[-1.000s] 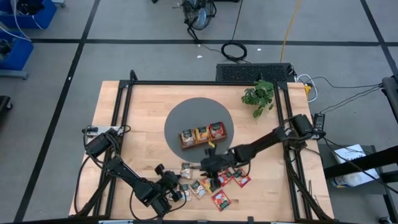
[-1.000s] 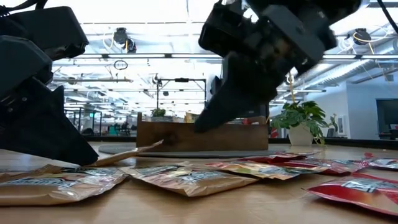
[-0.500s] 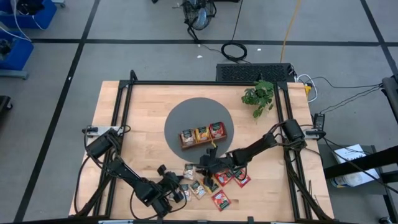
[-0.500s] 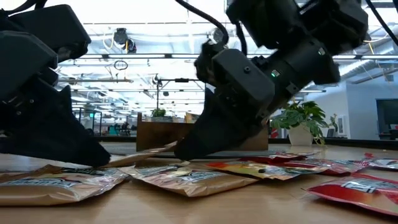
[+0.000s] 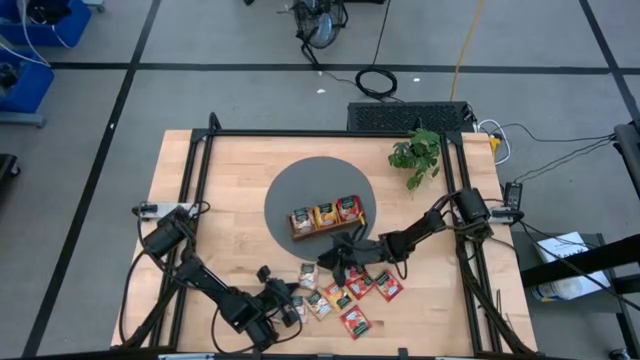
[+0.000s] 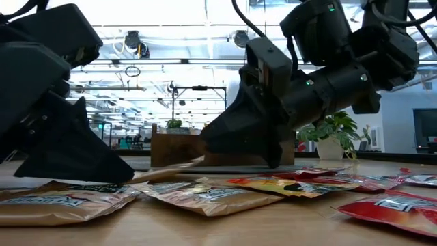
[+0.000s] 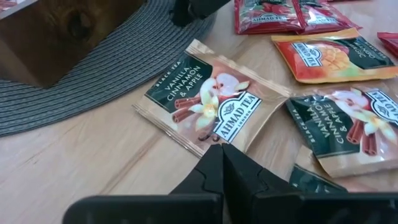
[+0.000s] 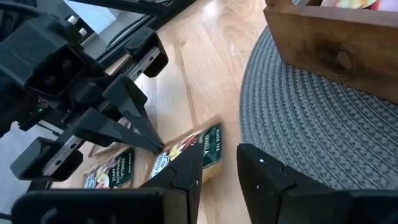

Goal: Pick & Place Tea
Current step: Put the cinnamon tea sachet into the left compartment of the wooden organizer

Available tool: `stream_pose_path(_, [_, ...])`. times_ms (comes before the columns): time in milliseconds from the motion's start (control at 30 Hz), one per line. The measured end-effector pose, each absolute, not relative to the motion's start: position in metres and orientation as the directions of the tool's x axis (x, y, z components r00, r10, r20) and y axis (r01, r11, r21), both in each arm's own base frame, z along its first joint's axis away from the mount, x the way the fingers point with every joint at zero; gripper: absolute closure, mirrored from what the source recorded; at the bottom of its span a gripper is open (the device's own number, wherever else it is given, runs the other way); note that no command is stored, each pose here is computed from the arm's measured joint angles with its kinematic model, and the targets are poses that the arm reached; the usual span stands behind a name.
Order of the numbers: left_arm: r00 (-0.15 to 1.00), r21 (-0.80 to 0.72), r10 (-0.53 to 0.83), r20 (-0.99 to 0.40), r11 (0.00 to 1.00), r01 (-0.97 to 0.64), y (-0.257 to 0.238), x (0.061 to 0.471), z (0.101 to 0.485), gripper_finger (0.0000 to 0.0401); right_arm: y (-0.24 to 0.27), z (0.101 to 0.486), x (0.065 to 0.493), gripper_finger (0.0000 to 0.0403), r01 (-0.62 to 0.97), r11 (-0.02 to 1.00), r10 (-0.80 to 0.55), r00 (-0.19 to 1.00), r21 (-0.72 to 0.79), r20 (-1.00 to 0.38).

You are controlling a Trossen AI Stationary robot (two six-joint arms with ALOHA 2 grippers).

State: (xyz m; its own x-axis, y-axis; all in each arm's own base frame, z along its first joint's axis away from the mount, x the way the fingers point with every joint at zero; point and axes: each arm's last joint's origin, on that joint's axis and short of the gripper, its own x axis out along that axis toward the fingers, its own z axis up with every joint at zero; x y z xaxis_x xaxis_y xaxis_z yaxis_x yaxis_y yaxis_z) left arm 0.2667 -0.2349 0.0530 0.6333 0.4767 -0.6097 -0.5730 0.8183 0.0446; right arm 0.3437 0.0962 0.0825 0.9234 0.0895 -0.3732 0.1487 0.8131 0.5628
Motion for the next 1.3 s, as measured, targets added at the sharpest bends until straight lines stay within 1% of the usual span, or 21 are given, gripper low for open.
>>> stream_pose_path(167, [0.632,0.040,0.477,-0.611,0.816,-0.577,-0.233,0.269,0.053,0.0398,0.095,0.079,0.342,0.0312,0.170,0.815,0.097,0.903,0.555,-0.418])
stream_pose_path(300, [0.632,0.039,0.476,-0.611,0.816,-0.577,-0.234,0.269,0.053,0.0392,0.094,0.075,0.341,0.0312,0.197,0.813,0.093,0.885,0.548,-0.457])
stream_pose_path(433, [0.635,0.041,0.474,-0.610,0.819,-0.572,-0.234,0.269,0.053,0.0397,0.089,0.072,0.341,0.0312,0.191,0.783,0.162,0.857,0.593,-0.490])
stream_pose_path(633, [0.637,0.037,0.474,-0.607,0.819,-0.573,-0.234,0.269,0.053,0.0393,0.079,0.065,0.339,0.0312,0.223,0.743,0.240,0.792,0.631,-0.561])
stream_pose_path(767, [0.642,0.038,0.470,-0.606,0.823,-0.567,-0.234,0.270,0.053,0.0396,0.076,0.061,0.337,0.0312,0.233,0.741,0.268,0.759,0.630,-0.594])
stream_pose_path(900, [0.643,0.038,0.469,-0.605,0.824,-0.566,-0.234,0.270,0.053,0.0395,0.077,0.069,0.337,0.0312,0.179,0.773,0.277,0.768,0.609,-0.578])
stream_pose_path(1000, [0.644,0.037,0.469,-0.605,0.824,-0.565,-0.234,0.270,0.053,0.0397,0.076,0.087,0.336,0.0312,0.162,0.808,0.241,0.786,0.567,-0.569])
stream_pose_path(1167, [0.645,0.035,0.468,-0.604,0.825,-0.565,-0.234,0.271,0.053,0.0396,0.080,0.118,0.328,0.0312,0.231,0.891,0.110,0.725,0.390,-0.680])
stream_pose_path(1200, [0.644,0.037,0.468,-0.604,0.825,-0.564,-0.234,0.271,0.053,0.0397,0.081,0.124,0.328,0.0312,0.238,0.903,0.084,0.717,0.357,-0.691])
stream_pose_path(1300, [0.646,0.037,0.467,-0.604,0.826,-0.563,-0.234,0.271,0.053,0.0395,0.089,0.134,0.333,0.0312,0.232,0.918,0.056,0.729,0.323,-0.683])
